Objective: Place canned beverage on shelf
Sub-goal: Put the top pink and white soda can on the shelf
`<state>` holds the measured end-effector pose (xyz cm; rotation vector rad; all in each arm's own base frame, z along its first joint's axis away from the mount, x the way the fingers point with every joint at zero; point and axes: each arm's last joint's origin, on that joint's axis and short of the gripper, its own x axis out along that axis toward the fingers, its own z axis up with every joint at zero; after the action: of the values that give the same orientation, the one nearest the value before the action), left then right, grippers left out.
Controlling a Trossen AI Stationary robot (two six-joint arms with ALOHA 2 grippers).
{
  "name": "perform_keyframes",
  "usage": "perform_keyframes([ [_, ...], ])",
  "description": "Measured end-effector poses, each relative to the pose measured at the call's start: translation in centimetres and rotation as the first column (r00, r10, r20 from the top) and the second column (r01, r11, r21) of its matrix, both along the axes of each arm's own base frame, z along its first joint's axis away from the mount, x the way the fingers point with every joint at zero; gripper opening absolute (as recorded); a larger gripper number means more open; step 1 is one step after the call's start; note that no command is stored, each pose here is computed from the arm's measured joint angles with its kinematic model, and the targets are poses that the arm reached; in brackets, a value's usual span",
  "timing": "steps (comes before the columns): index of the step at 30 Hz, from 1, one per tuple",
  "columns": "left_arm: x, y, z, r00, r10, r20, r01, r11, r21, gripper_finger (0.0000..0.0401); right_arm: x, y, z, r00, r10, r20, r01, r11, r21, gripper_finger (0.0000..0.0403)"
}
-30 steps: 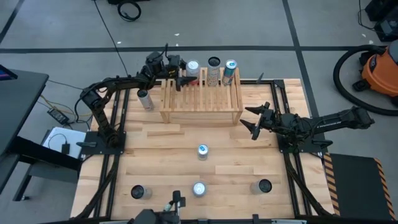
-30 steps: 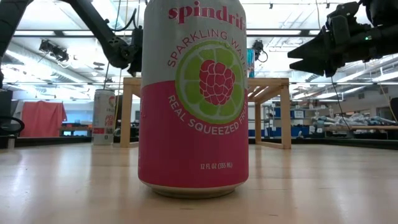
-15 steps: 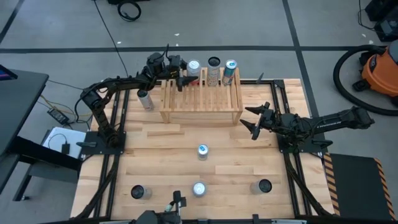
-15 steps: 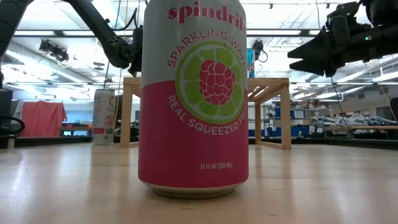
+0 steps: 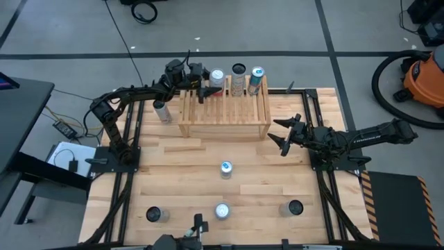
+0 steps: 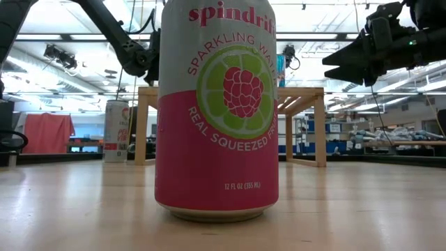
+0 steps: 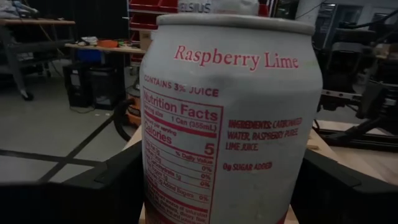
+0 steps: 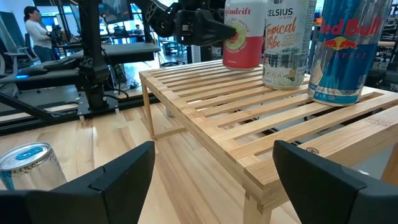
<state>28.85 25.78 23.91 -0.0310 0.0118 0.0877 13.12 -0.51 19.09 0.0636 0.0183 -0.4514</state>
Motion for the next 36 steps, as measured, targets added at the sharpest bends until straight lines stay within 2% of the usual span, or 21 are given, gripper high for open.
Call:
perform_keyframes([
  [4, -0.01, -0.06, -0.03, 1.0, -0.028, -0.002, 0.028, 1.0, -0.005, 0.0315, 0.0, 0.0, 0.01, 1.0, 0.0, 0.0, 0.0, 1.0, 0.0, 0.0336],
  [36, -0.31, 0.18, -0.58, 0.998, -0.044, -0.041, 0.042, 0.998, -0.044, 0.0316, 0.0, 0.0, 0.0, 1.0, 0.0, 0.0, 0.0, 1.0, 0.0, 0.0336],
])
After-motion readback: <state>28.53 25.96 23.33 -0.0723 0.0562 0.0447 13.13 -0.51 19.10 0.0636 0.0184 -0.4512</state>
